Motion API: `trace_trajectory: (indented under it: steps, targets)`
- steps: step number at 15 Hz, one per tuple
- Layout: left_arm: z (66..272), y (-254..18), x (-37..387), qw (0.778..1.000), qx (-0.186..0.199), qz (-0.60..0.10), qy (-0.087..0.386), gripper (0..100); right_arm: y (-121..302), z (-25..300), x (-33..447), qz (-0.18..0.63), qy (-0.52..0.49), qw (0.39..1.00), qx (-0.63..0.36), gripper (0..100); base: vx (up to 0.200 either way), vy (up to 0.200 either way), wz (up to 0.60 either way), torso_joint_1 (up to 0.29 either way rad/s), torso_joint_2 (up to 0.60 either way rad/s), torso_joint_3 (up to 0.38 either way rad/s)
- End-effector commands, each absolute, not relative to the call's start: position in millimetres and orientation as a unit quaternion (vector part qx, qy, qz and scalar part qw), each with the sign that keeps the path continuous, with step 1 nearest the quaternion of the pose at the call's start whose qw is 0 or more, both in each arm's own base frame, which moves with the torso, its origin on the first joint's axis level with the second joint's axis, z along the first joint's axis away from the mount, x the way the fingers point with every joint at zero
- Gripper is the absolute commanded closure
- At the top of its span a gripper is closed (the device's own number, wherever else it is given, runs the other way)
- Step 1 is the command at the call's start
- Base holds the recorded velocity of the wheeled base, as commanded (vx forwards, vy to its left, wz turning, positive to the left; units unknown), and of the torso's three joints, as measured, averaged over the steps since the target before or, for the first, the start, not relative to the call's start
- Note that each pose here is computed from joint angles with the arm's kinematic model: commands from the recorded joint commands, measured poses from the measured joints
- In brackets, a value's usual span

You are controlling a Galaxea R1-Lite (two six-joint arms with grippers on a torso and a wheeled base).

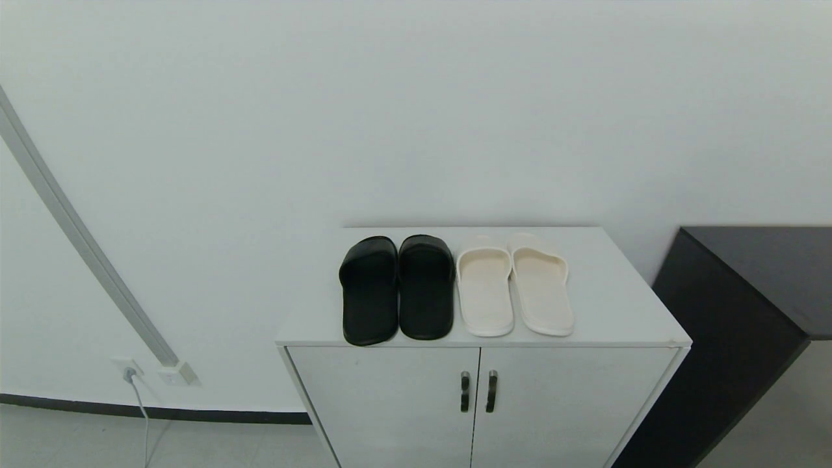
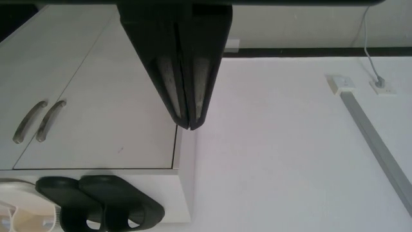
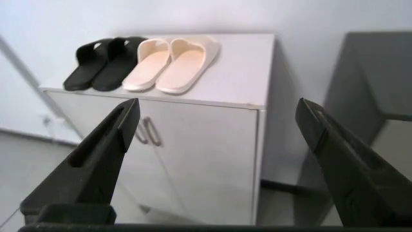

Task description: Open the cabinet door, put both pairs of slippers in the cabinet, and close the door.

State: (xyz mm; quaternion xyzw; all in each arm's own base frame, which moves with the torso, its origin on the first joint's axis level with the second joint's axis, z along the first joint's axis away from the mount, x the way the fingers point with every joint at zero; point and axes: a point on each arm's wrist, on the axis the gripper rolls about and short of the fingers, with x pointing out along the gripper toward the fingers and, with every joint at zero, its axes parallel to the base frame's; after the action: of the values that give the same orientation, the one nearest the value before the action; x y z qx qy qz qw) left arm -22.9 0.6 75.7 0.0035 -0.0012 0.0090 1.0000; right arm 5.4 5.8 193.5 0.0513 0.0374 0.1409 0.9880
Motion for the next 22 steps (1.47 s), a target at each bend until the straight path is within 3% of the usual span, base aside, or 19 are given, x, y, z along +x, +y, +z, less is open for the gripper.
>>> trace_trajectory:
  steps: [1,3,4,9,16,22]
  targets:
    - [75.6,0.6,-22.8,1.0,0.003,0.009,-0.001,100,15.7,204.8,69.4,0.206,0.129,0.968,0.066,0,0.0,0.0,0.0,0.0,0.0,0.0]
    - [75.6,0.6,-22.8,1.0,0.004,0.009,-0.001,100,21.4,207.1,80.4,0.227,0.141,0.961,0.07,0,0.0,0.0,0.0,0.0,0.0,0.0]
    - [75.6,0.7,-22.8,1.0,0.004,0.01,-0.001,100,37.0,219.6,103.0,0.248,0.164,0.951,0.084,0,0.0,0.0,0.0,0.0,0.0,0.0]
    - [75.6,0.6,-22.8,1.0,0.005,0.009,-0.001,100,90.9,231.8,126.7,0.265,0.171,0.946,0.075,0,0.0,0.0,0.0,0.0,0.0,0.0]
    - [75.6,0.5,-22.8,1.0,0.005,0.007,-0.001,100,187.7,196.8,204.4,0.164,0.149,0.974,0.043,0,0.0,0.0,0.0,0.0,0.0,0.0]
    - [75.5,0.5,-22.8,1.0,0.005,0.007,0.0,100,243.0,178.8,265.7,0.069,0.129,0.989,0.037,0,0.0,0.0,0.0,0.0,0.0,0.0]
